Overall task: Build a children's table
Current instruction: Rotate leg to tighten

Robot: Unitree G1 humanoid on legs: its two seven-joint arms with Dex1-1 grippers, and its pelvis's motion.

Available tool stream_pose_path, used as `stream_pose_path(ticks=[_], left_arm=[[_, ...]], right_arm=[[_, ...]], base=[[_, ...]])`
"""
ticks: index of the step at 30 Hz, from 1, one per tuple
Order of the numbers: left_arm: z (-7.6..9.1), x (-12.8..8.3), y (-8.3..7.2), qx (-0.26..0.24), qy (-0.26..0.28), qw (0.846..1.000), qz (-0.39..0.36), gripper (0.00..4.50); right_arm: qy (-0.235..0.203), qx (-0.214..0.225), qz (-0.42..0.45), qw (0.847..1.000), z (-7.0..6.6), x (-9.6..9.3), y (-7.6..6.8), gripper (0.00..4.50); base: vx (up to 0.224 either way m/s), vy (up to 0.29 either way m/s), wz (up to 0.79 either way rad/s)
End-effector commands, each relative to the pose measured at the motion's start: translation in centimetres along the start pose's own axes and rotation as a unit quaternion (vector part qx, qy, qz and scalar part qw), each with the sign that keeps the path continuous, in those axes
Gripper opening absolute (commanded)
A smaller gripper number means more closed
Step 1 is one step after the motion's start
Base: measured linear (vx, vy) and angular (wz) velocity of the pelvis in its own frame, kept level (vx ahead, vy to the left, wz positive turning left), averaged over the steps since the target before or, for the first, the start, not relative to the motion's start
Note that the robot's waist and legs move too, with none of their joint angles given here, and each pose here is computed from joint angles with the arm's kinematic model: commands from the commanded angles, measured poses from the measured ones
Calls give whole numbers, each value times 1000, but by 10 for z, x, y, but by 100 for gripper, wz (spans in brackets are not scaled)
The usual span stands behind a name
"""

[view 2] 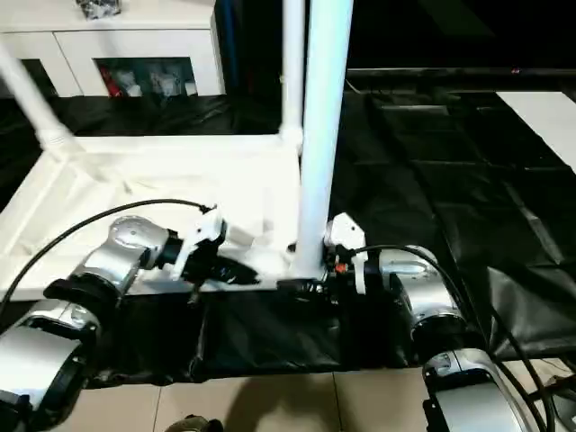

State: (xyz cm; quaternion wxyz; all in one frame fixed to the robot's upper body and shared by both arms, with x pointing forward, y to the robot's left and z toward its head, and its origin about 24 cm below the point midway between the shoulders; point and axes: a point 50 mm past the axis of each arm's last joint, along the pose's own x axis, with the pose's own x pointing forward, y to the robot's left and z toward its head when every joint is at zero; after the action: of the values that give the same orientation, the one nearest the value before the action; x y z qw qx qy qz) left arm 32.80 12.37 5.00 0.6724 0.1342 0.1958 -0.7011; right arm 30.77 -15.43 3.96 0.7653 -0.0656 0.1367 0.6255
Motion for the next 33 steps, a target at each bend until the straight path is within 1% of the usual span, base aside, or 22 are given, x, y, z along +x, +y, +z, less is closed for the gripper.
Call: stream_pose_path(ticks=[1, 8, 10, 13, 14, 15, 16, 17, 18, 19, 20, 22, 23, 24, 25, 27, 28, 30, 31, 32, 33], left_arm=[[15, 3, 1, 33, -13, 999, -25, 0], [15, 3, 1, 31, -15, 999, -20, 0], [16, 4, 1, 29, -20, 999, -14, 0], [16, 5, 2, 28, -23, 999, -10, 0], [18, 10, 5, 21, -30, 999, 13, 0], [20, 15, 8, 15, -35, 998, 40, 0], [20, 15, 8, 15, -35, 998, 40, 0], [21, 18, 9, 12, -37, 998, 55, 0], [22, 24, 10, 9, -35, 997, 64, 0], [22, 24, 10, 9, -35, 997, 64, 0], [27, 41, 14, -6, -37, 994, 105, 0], [29, 46, 15, -10, -37, 992, 118, 0], [30, 52, 16, -15, -37, 991, 132, 0], [35, 61, 18, -26, -43, 986, 158, 0], [37, 67, 19, -34, -46, 983, 174, 0], [44, 78, 19, -39, -53, 979, 194, 0], [44, 78, 19, -39, -54, 979, 195, 0], [49, 84, 19, -36, -62, 977, 200, 0], [49, 84, 19, -36, -62, 977, 200, 0], [49, 84, 18, -33, -65, 978, 196, 0], [48, 82, 17, -26, -65, 979, 189, 0]], right_arm=[[16, 8, 30, 999, -4, 4, 6, 333], [15, 12, 29, 999, -6, 7, 8, 277], [4, 16, 9, 1000, -6, 10, 7, 270], [1, 17, -1, 1000, -6, 11, 6, 267], [-10, 21, -45, 999, -7, 16, 4, 266], [-10, 29, -105, 994, -9, 20, -2, 265], [-10, 29, -105, 994, -9, 20, -2, 265], [-7, 34, -140, 989, -11, 23, -5, 265], [-12, 49, -183, 982, -11, 26, -10, 265], [-12, 49, -183, 982, -11, 26, -10, 265], [-35, 103, -277, 955, -11, 36, -19, 265], [-37, 117, -300, 946, -11, 39, -21, 265], [-36, 131, -324, 936, -12, 42, -23, 264], [-30, 145, -357, 922, -12, 49, -25, 264], [-24, 149, -375, 915, -12, 53, -26, 264], [-19, 147, -388, 910, -8, 64, -26, 264], [-18, 145, -387, 911, -7, 65, -26, 264], [-15, 122, -382, 916, -3, 70, -25, 264], [-15, 121, -382, 916, -3, 71, -25, 264], [-20, 113, -380, 918, -1, 72, -25, 334], [-33, 109, -374, 921, 1, 70, -25, 334]], base=[[0, 0, 0], [0, 0, 0], [0, 0, 0], [0, 0, 0], [0, 0, 0], [0, 0, 0], [0, 0, 0], [0, 0, 0], [0, 0, 0], [0, 0, 0], [0, 0, 0], [0, 0, 0], [0, 0, 0], [0, 0, 0], [0, 0, 0], [0, 0, 0], [0, 0, 0], [0, 0, 0], [0, 0, 0], [0, 0, 0], [0, 0, 0]])
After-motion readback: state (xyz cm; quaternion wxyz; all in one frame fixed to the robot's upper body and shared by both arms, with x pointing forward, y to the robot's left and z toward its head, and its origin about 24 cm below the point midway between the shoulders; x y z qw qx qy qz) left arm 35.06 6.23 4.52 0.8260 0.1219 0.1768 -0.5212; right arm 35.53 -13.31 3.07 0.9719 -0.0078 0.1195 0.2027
